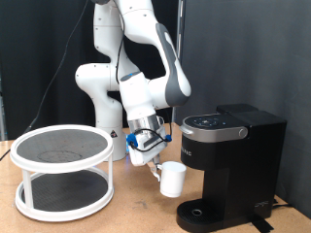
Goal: Make a cup of coffee with the keurig machine
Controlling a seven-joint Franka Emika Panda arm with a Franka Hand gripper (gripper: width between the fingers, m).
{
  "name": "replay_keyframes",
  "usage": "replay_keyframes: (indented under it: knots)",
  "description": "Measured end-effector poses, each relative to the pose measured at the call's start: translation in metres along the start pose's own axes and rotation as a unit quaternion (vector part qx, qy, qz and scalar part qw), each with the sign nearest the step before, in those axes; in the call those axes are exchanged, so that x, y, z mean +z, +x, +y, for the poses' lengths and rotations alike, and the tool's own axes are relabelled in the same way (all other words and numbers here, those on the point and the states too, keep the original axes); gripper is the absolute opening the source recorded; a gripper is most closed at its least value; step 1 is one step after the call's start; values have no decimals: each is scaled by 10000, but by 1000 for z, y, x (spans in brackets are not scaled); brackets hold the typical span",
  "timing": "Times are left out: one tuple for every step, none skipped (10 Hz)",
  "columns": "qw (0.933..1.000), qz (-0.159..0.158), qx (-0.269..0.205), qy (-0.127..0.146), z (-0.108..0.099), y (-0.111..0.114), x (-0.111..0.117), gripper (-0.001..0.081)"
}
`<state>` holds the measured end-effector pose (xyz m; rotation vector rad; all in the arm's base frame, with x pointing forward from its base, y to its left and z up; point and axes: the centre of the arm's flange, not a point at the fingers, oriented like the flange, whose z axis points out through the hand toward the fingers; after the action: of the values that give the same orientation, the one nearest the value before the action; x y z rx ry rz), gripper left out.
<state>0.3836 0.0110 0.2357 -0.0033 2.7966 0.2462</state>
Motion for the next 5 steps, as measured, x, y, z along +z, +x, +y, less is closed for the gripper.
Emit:
replay_keyframes:
  knots:
    - [10000, -53, 33, 0, 3, -3, 2, 3]
    - [9999, -90, 47, -14, 7, -7, 5, 3]
    - [9999, -128, 70, -36, 10, -13, 7, 3]
    - [9998, -158, 65, -49, 14, -17, 8, 3]
    - [9998, -184, 55, -57, 16, -22, 10, 3]
